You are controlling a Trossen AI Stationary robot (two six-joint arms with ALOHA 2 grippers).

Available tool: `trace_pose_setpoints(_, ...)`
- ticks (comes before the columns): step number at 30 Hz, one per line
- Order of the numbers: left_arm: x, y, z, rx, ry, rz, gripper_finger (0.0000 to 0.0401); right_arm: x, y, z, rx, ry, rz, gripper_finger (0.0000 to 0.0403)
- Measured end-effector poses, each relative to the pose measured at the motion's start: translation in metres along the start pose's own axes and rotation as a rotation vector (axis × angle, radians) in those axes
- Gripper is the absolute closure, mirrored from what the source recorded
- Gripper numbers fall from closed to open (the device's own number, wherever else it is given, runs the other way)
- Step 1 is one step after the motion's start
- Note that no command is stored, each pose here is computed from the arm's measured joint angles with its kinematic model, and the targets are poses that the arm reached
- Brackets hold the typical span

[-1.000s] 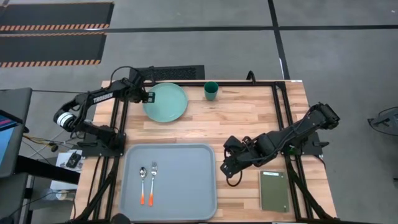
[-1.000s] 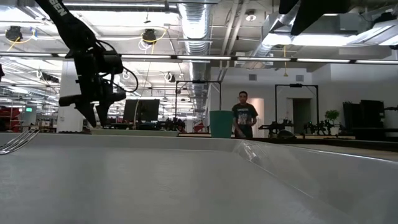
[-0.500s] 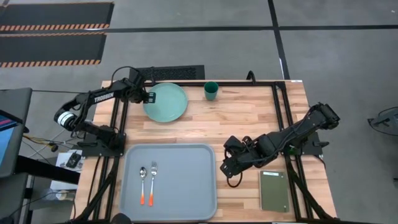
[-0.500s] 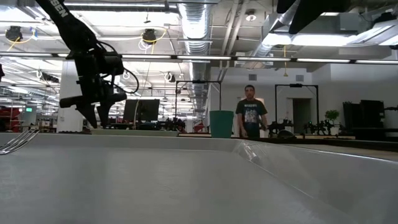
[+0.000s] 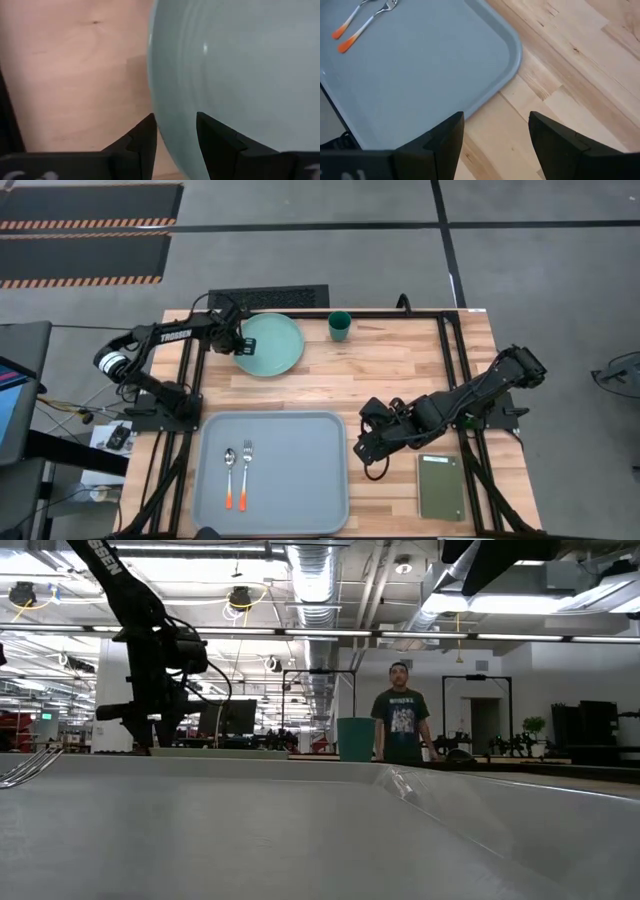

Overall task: Pick and place plate/cup/fork/spoon on tray
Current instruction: Put the green plate on the gray tray to the right of the orange fork

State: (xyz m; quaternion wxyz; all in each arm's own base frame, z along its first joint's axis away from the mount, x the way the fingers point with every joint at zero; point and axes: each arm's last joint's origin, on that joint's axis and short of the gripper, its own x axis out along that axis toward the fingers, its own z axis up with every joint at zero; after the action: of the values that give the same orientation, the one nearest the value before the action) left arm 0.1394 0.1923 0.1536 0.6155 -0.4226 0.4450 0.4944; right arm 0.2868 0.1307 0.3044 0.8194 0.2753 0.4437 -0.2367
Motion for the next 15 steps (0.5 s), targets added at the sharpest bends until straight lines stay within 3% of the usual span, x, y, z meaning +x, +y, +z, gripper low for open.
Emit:
trace_pose_setpoints(4, 0.0000, 0.0001, 0.0006, -0.019, 0.010, -0.028, 0.0309, 0.0001, 0.0000, 0.0000, 0.005, -0.001, 0.000, 0.0154)
trace_pose_setpoints(9, -0.0001, -0.0004, 0.0011, -0.024, 0.008, -0.036, 0.0387, 0.0001, 0.0000, 0.0001, 0.006, -0.003, -0.001, 0.0154)
trace_pose_setpoints(15, -0.0003, -0.0003, 0.0008, -0.021, 0.013, -0.037, 0.0394, 0.0000, -0.0001, 0.0003, 0.006, -0.011, -0.005, 0.0154)
